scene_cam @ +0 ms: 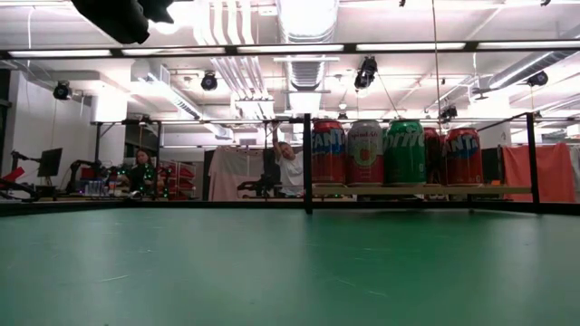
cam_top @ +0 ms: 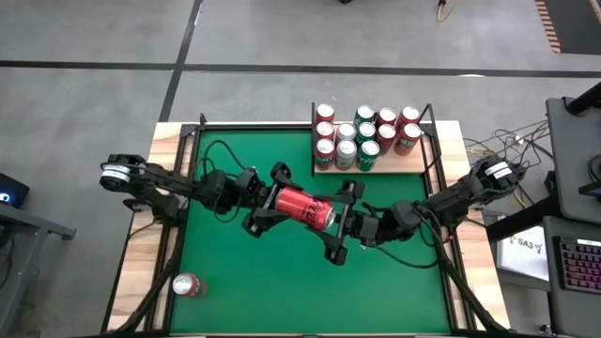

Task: Place canned beverage on shelf
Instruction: Put the red/black soda can on the shelf aligned with the other red/black soda cans

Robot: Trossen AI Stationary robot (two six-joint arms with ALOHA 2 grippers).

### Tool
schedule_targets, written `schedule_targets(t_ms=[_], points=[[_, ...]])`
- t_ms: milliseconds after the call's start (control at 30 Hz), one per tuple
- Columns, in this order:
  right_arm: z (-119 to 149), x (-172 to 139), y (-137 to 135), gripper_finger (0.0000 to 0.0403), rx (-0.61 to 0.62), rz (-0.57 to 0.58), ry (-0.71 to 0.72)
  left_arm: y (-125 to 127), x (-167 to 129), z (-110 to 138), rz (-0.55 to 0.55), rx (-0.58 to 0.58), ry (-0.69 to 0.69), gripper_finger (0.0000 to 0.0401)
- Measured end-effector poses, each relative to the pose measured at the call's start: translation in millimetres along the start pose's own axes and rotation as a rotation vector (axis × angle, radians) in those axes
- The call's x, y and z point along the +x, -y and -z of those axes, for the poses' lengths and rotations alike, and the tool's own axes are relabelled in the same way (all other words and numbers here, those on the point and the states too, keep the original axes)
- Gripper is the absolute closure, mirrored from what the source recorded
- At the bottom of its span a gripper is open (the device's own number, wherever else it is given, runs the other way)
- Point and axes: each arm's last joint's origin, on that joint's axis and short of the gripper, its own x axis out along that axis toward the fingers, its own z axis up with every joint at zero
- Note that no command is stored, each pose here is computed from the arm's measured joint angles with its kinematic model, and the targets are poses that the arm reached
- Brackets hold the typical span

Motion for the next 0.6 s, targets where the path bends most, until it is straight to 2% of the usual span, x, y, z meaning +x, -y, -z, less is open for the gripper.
schedule_targets(t_ms=[67,133,267,367,467,600], points=[[-2,-1,3,0.0111,0.004,-0.007,-0.059,-1,0,3,-0.014,-0.005,-0.030,0.0032],[-6,-2,8,0.0111,0.012,-0.017,-0.134,-2,0,6,-0.026,-0.010,-0.060,0.0017],[-25,-1,23,0.0111,0.038,-0.080,-0.367,-6,-2,13,-0.052,0.012,-0.135,0.0046],[-39,-2,39,0.0111,0.074,-0.154,-0.626,-12,-4,20,-0.083,0.041,-0.219,0.0063],[-49,-9,60,0.0111,0.060,-0.179,-0.912,-16,-7,23,-0.082,0.068,-0.293,0.0068],[-58,-21,79,0.0111,0.110,-0.210,-1.180,-24,-13,36,-0.125,0.115,-0.434,0.0068]])
